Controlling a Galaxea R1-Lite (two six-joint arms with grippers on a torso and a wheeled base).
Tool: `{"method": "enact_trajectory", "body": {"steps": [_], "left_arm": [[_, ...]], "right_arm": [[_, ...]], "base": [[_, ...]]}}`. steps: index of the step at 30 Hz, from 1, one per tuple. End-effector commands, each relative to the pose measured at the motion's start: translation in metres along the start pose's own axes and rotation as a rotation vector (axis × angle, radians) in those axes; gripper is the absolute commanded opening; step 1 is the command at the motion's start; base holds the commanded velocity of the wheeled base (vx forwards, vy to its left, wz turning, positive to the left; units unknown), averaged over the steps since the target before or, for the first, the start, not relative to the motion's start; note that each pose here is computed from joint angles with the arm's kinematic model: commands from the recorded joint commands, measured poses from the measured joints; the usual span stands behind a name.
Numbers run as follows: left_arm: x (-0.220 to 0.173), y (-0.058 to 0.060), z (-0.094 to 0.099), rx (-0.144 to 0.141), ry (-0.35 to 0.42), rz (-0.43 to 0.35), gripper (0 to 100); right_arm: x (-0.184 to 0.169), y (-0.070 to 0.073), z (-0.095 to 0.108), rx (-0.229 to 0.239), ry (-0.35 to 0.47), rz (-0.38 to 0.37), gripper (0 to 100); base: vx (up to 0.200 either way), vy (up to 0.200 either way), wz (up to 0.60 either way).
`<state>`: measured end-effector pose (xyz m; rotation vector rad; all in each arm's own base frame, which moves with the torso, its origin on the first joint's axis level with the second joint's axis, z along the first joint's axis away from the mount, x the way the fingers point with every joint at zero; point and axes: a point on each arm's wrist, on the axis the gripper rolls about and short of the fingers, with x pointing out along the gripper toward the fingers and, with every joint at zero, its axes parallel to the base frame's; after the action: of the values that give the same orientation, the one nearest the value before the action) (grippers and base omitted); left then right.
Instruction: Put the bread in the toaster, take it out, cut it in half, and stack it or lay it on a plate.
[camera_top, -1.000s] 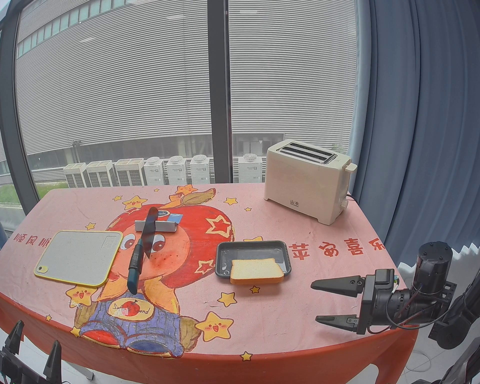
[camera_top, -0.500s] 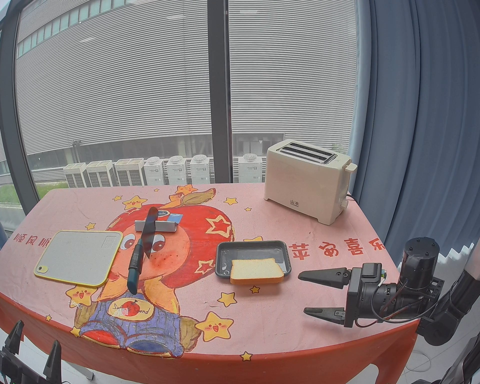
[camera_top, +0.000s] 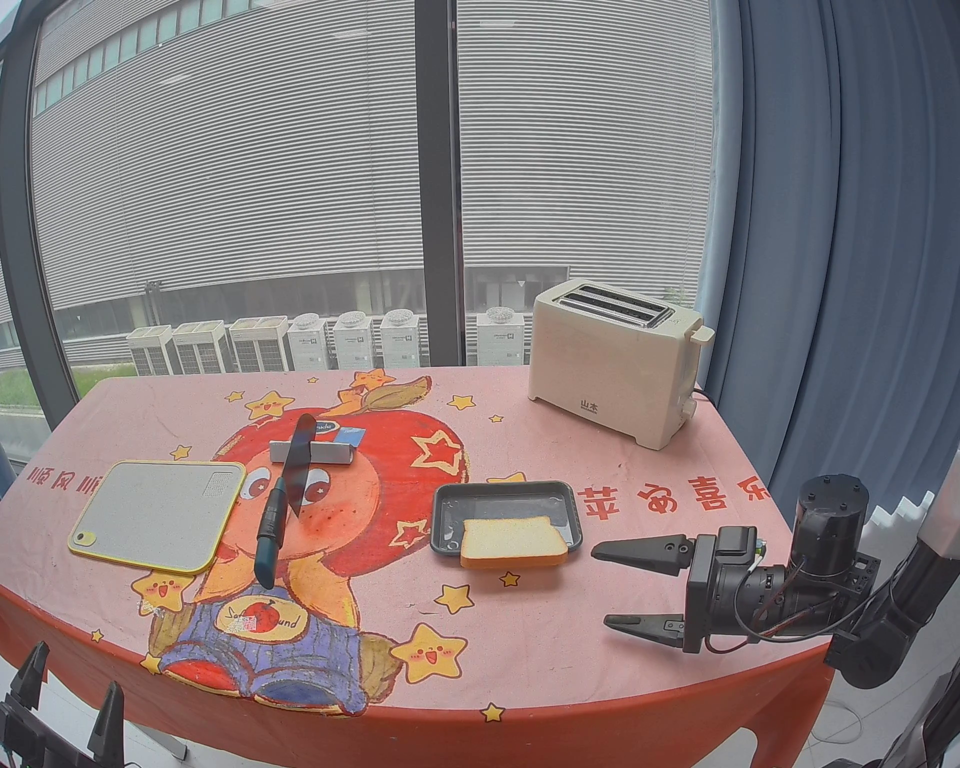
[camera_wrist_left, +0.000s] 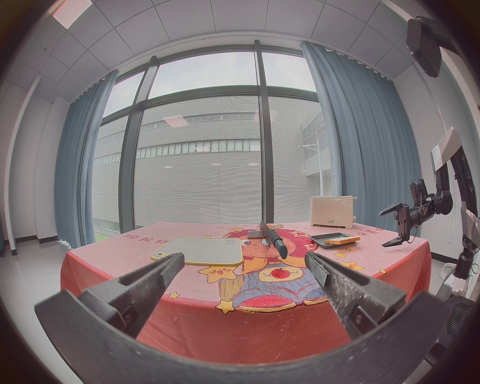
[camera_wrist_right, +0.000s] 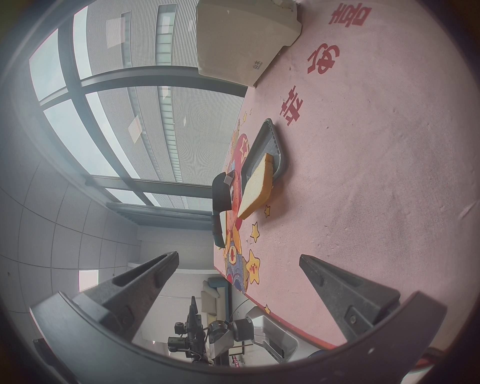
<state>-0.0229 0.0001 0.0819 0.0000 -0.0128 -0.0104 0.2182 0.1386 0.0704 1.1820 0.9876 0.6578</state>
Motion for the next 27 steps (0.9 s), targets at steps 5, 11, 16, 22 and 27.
{"method": "enact_trajectory", "body": {"steps": [5,11,16,22,27], "left_arm": [[0.0,0.0,-0.006,0.0,0.007,0.003,100],[0.0,0.0,-0.006,0.0,0.007,0.001,100],[0.0,0.0,-0.006,0.0,0.007,0.003,100],[0.0,0.0,-0.006,0.001,0.008,-0.008,100],[0.0,0.0,-0.006,0.0,0.008,0.0,100]], "right_arm": [[0.011,-0.002,0.005,0.018,0.006,-0.003,100],[0.016,0.006,0.009,0.035,0.001,0.024,100],[0.022,0.006,0.012,0.06,0.003,0.027,100],[0.031,0.005,0.017,0.075,0.004,0.029,100],[0.036,0.008,0.019,0.106,0.008,0.044,100]], "base": [[0.0,0.0,0.0],[0.0,0.0,0.0],[0.0,0.0,0.0],[0.0,0.0,0.0],[0.0,0.0,0.0]]}}
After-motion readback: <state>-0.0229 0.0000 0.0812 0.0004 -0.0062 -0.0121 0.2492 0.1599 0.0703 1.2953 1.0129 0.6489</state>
